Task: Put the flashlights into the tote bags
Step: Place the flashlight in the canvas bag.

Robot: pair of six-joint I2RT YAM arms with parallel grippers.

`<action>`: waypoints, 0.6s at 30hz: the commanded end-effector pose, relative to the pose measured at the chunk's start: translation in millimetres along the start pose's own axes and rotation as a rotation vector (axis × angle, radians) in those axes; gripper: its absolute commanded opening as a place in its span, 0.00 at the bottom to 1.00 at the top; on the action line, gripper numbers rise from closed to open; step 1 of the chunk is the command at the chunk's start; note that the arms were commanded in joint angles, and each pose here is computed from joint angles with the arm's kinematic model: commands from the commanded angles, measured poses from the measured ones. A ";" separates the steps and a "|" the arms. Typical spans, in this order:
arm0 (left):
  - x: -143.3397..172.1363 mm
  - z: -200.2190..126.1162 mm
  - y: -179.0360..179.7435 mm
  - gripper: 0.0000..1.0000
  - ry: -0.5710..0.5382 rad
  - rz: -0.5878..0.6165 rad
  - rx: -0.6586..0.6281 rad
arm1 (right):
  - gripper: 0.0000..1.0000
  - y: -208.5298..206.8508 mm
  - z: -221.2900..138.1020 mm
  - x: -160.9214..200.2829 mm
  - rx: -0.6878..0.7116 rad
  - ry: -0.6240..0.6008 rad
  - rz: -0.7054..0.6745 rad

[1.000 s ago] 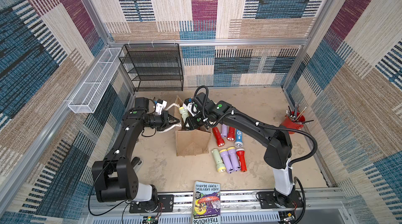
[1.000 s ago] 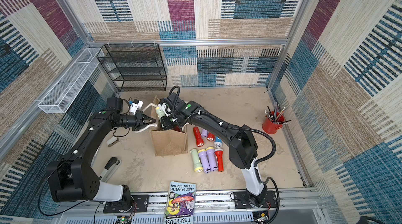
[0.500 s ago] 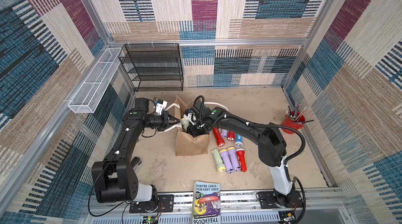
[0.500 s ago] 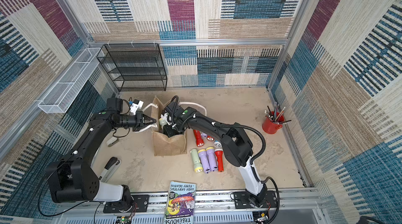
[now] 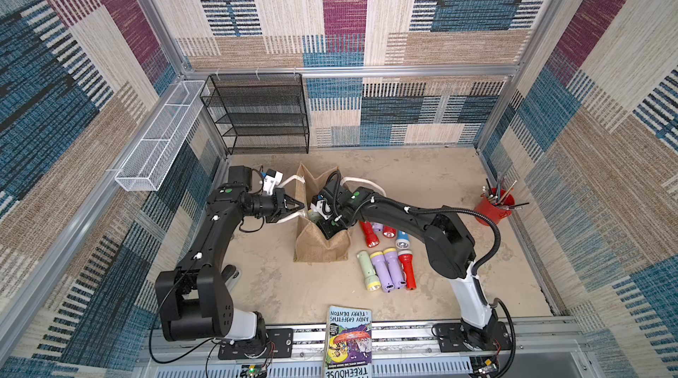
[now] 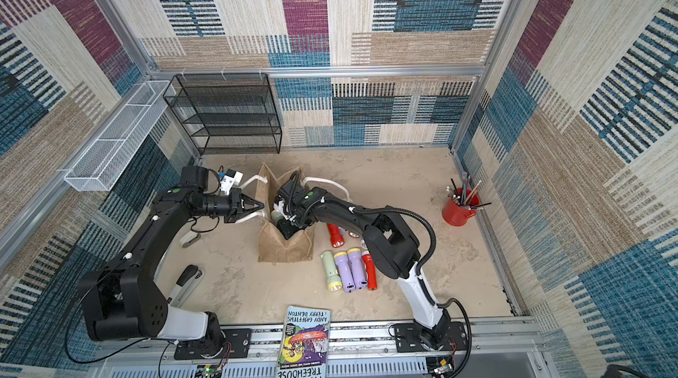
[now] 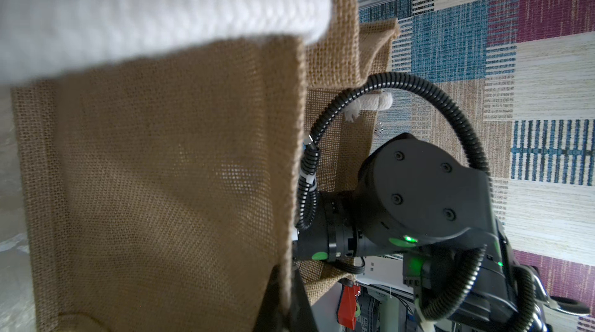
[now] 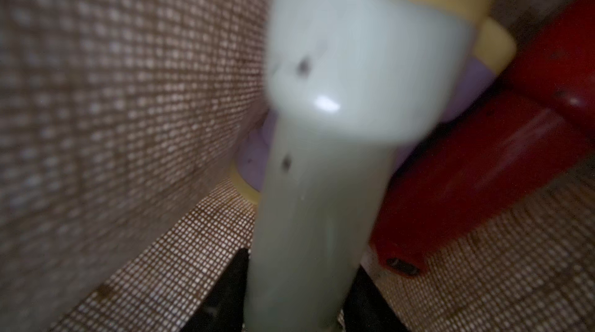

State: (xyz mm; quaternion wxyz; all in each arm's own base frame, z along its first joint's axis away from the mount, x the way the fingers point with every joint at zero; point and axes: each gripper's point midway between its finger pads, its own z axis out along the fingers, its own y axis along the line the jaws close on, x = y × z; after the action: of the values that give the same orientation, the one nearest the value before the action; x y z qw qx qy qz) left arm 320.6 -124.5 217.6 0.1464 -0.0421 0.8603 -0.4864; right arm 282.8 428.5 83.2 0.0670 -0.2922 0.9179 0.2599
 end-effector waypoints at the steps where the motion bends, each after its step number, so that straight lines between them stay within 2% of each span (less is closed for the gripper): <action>1: -5.6 -0.9 -1.0 0.00 -0.019 0.027 0.004 | 0.52 -14.3 2.0 10.6 0.071 0.044 -0.015; 4: -5.5 -0.6 -0.8 0.00 -0.017 0.024 0.005 | 0.57 -8.2 -3.8 7.5 0.053 0.043 -0.036; 9: -5.4 -0.3 -0.1 0.00 -0.016 0.024 0.004 | 0.58 7.4 -24.9 -5.2 0.028 0.007 -0.087; 13: -6.1 -0.2 -0.1 0.00 -0.017 0.023 0.004 | 0.59 36.5 -61.0 -28.5 -0.037 -0.090 -0.154; 18: -5.8 -0.2 -0.1 0.00 -0.017 0.019 0.005 | 0.59 56.2 -113.7 -56.7 -0.020 -0.241 -0.210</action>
State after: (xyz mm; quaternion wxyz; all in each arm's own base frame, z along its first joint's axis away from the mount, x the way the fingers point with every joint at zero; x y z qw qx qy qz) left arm 323.7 -123.7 217.4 0.1518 -0.0400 0.8595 -0.4864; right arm 296.5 439.4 198.3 0.1675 -0.3465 0.8738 0.2972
